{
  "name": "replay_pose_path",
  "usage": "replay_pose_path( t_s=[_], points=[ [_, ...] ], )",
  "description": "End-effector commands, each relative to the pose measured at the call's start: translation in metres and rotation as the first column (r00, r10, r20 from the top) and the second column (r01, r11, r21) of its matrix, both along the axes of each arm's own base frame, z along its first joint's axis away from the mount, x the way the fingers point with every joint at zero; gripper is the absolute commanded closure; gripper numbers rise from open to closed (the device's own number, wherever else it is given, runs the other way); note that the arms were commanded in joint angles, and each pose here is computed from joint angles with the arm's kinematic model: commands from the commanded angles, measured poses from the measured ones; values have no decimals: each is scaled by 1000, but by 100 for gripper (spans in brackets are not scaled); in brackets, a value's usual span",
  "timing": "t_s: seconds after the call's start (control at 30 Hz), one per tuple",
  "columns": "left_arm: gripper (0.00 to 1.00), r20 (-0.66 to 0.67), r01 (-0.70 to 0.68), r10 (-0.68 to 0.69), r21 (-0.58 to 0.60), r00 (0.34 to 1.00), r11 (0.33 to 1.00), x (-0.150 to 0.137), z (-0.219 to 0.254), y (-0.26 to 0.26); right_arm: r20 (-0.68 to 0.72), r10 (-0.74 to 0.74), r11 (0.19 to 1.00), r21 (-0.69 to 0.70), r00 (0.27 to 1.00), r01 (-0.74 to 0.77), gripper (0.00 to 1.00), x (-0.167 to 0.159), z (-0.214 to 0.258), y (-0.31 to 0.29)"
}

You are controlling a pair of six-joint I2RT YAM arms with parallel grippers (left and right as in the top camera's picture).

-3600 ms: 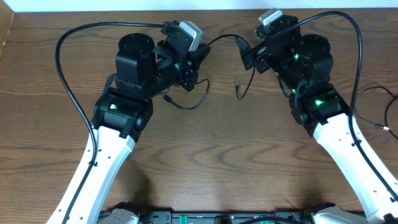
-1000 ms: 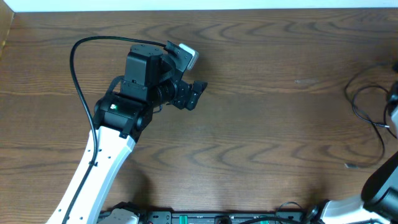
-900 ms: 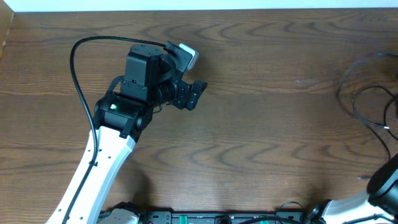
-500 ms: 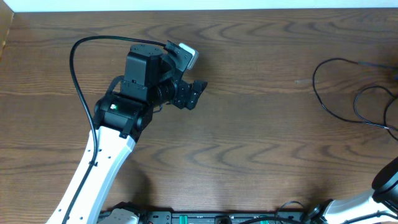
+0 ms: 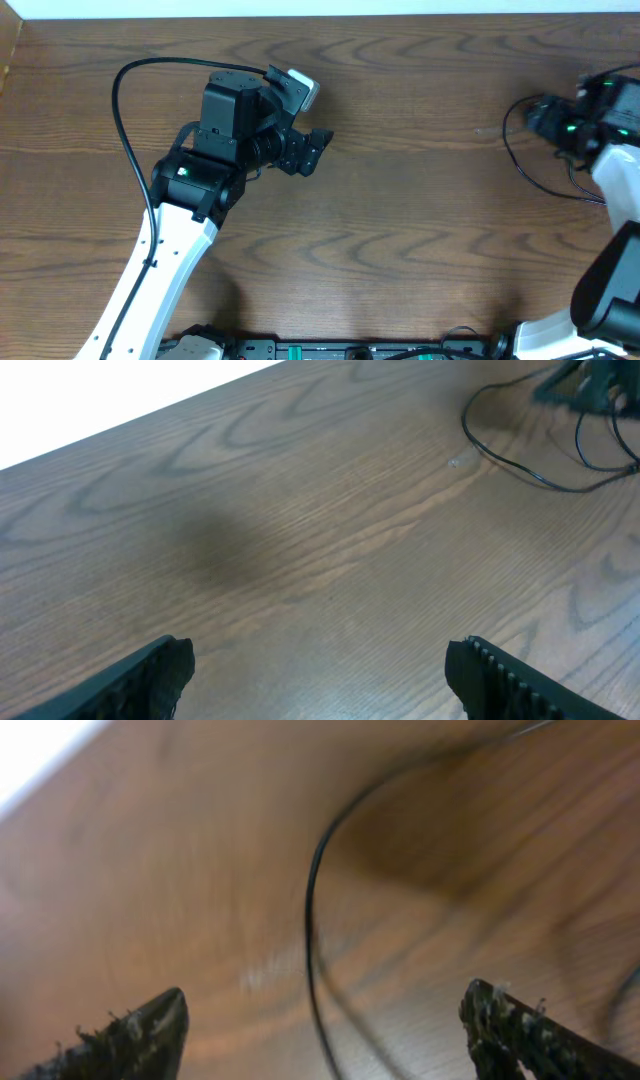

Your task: Untangle cables

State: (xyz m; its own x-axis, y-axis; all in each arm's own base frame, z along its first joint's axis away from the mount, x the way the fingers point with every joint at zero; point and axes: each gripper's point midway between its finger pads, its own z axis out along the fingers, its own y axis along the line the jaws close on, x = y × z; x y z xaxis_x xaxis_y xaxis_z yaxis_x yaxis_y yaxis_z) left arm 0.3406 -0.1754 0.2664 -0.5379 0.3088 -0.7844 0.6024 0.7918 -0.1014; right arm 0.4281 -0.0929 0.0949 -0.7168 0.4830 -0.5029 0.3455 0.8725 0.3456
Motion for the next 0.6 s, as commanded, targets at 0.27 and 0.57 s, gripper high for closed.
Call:
replay_pose_path(
  t_s=[0.27, 0.57],
  points=[
    [14, 1, -7, 7, 10, 1000, 1000, 1, 1, 2, -204, 116, 910, -370, 972, -186, 15, -10, -45, -10],
    [14, -1, -7, 7, 11, 1000, 1000, 1, 0, 2, -296, 310, 891, -241, 904, -384, 19, -17, -107, 17]
  ],
)
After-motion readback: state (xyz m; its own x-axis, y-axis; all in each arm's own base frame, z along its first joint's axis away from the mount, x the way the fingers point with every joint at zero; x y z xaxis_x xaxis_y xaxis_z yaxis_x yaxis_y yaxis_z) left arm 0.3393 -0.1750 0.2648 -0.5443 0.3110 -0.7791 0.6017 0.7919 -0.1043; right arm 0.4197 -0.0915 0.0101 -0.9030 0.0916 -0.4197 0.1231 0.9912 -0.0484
